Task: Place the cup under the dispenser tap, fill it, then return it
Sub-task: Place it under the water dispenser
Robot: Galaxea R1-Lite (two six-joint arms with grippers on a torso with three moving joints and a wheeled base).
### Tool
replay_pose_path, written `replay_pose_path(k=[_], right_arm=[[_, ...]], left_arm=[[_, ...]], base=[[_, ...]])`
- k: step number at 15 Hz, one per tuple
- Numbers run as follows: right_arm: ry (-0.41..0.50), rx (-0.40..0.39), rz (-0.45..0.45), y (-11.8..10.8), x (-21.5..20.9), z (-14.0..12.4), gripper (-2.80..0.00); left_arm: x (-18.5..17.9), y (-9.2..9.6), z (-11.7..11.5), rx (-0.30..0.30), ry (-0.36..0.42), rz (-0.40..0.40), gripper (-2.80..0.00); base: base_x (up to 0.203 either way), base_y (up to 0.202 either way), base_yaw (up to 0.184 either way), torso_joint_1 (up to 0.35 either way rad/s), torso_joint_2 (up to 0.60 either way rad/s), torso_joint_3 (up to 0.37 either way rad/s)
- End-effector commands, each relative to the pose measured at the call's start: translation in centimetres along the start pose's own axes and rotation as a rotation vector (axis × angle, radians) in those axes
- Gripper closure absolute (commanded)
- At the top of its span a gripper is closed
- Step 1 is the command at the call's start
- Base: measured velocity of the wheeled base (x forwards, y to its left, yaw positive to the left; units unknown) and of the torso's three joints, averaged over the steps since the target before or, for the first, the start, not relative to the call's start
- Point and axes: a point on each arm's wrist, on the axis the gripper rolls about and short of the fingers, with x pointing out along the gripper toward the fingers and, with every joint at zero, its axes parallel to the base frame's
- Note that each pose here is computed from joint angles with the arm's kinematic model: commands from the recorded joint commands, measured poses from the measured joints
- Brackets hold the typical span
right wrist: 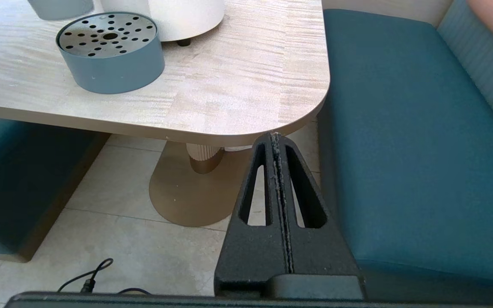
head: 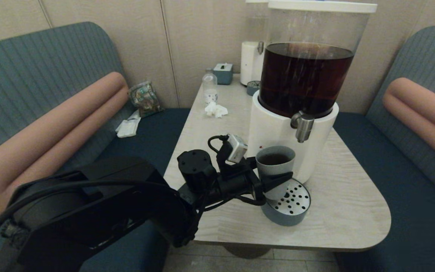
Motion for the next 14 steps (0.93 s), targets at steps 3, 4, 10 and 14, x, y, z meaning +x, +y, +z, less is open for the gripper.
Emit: replay_pose_path(k=[3,4,10,14], right_arm=[[0.000,0.000,0.000,0.0,0.0,0.0,0.00],[0.000,0.000,0.000,0.0,0.0,0.0,0.00],[0.000,0.000,0.000,0.0,0.0,0.0,0.00],[0.000,0.000,0.000,0.0,0.0,0.0,0.00]], left_arm=[[1.0,-0.3,-1.6,-0.008,0.003,-0.026,0.00],[1.1,-0.4,-1.7,-0.009,0.003,-0.030,0.00],[1.6,-0.3,-2.3,-0.007,-0.001,-0.034,0.00],[1.9,-0.1,-2.5,-0.001,-0.009,-0.036,0.00]], base=[[0.000,0.000,0.000,0.000,0.00,0.000],[0.000,0.000,0.000,0.000,0.00,0.000],[0.000,0.000,0.000,0.000,0.00,0.000],[0.000,0.000,0.000,0.000,0.00,0.000]])
